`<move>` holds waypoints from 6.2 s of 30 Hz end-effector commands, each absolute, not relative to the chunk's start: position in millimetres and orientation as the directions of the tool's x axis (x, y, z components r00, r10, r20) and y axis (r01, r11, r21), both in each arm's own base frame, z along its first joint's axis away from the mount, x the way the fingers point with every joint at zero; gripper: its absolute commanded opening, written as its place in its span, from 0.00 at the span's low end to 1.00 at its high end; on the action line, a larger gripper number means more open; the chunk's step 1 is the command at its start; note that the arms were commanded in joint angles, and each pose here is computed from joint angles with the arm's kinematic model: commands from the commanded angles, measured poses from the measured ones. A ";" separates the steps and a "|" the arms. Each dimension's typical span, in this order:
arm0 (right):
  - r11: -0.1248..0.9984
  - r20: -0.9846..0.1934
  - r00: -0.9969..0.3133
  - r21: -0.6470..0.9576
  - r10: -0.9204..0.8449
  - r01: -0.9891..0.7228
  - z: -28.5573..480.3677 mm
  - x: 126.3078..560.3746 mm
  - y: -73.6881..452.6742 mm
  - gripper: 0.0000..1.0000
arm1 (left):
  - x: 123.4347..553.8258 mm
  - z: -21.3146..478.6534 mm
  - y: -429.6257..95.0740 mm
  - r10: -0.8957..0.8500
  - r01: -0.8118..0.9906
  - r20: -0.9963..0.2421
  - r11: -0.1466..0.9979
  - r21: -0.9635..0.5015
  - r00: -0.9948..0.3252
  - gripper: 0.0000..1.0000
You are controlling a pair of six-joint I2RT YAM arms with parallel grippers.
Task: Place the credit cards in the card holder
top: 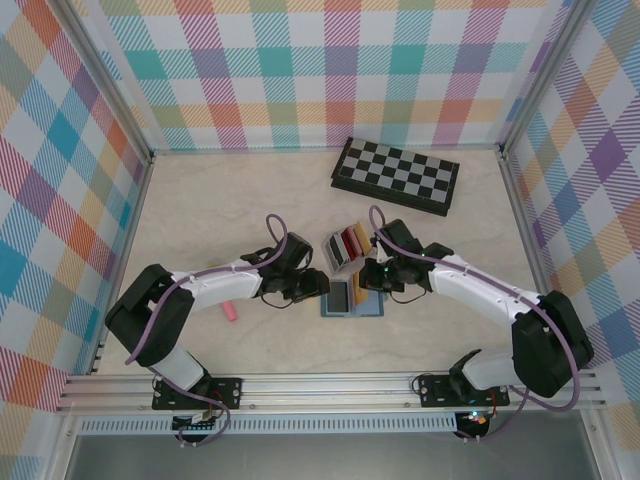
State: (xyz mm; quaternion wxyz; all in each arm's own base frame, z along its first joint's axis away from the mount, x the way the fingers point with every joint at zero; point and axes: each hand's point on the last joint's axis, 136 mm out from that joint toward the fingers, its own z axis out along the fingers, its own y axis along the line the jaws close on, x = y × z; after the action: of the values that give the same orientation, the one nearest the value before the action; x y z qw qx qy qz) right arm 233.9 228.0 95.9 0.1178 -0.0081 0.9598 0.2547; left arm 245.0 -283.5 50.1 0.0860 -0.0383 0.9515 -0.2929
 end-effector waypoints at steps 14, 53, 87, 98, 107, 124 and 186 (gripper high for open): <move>0.865 -0.208 -0.978 0.495 0.032 -0.077 97.5 238.8 238.9 0.09 | 237.0 37.7 -284.7 -0.103 -0.022 -0.116 0.833 -0.553 -0.988 0.37; 0.952 -0.381 -0.919 0.304 0.100 -0.023 129.2 252.1 186.0 0.10 | 236.3 35.6 -274.4 -0.122 -0.030 -0.142 0.852 -0.523 -0.982 0.40; 0.741 -0.102 -0.982 0.670 0.158 0.049 30.8 227.7 258.0 0.06 | 228.3 -1.4 -289.6 -0.075 -0.041 -0.046 0.855 -0.517 -0.996 0.22; 0.761 -0.108 -0.987 0.649 0.123 0.024 26.0 227.8 257.1 0.06 | 226.5 -3.8 -286.5 -0.074 -0.040 -0.047 0.866 -0.499 -0.996 0.21; 0.753 -0.085 -0.995 0.658 0.045 -0.022 25.9 221.6 264.6 0.07 | 229.7 0.2 -285.4 -0.079 -0.036 -0.066 0.869 -0.494 -0.995 0.22; 0.747 -0.021 -1.000 0.665 0.018 0.000 19.8 217.8 277.4 0.13 | 231.0 4.2 -290.4 -0.077 -0.030 -0.070 0.855 -0.517 -0.995 0.25; 0.988 -0.098 -0.995 0.157 0.011 -0.004 19.4 217.6 189.6 0.21 | 214.7 -24.9 -269.8 -0.079 -0.065 -0.015 0.905 -0.420 -0.997 0.23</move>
State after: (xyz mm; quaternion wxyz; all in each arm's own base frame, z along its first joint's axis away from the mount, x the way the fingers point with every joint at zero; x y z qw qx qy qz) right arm 221.2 220.4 22.2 0.0473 0.0107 0.9854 0.1634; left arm 244.1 -292.4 19.3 0.0637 -0.0354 0.9551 -0.2873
